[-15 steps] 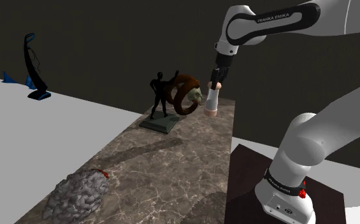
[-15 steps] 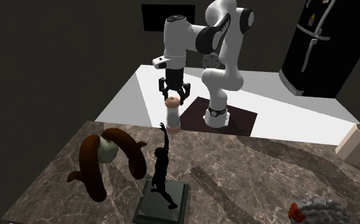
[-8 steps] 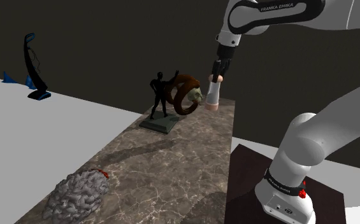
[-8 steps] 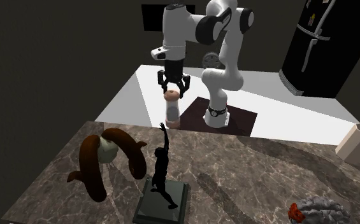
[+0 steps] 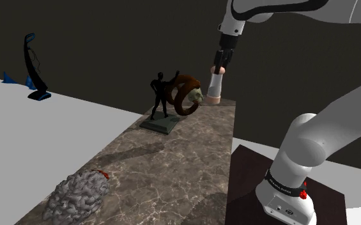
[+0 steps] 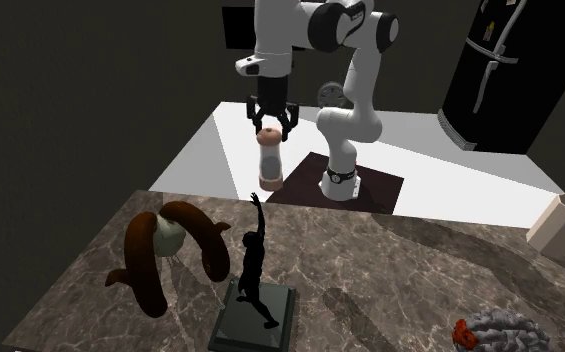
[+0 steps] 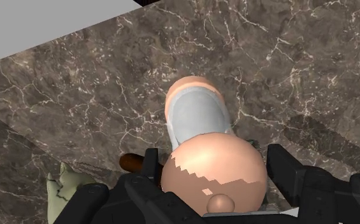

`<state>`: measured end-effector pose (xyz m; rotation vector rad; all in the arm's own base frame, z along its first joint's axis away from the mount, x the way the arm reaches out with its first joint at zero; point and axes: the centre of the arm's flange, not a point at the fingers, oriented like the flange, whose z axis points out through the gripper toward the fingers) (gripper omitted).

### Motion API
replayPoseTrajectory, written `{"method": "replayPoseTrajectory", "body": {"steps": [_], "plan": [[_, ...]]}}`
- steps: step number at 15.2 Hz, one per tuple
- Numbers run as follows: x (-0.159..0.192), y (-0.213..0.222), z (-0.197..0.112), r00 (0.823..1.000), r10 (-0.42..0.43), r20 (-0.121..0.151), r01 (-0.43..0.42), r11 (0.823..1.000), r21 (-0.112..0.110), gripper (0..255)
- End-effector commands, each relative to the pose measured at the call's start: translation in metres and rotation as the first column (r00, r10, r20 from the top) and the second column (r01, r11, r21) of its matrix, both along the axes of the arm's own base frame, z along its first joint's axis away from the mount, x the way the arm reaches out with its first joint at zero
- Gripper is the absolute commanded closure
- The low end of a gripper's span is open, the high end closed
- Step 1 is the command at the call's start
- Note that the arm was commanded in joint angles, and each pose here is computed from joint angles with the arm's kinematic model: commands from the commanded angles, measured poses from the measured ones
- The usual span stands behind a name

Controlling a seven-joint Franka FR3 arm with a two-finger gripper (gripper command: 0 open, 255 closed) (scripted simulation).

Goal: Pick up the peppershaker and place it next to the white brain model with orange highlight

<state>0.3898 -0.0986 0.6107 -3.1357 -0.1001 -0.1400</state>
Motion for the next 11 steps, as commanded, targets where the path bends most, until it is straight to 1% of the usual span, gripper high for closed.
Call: {"method": "replayPoseTrajectory", "body": {"steps": [1,8,11], "plan": [[-0.001,0.000,0.011,1.000,0.000,0.000,0.000,1.000,0.000,255],[-0.001,0.000,0.046,1.000,0.000,0.000,0.000,1.000,0.000,255],[0.010,0.039,0.046,1.000,0.000,0.000,0.000,1.000,0.000,255]]}}
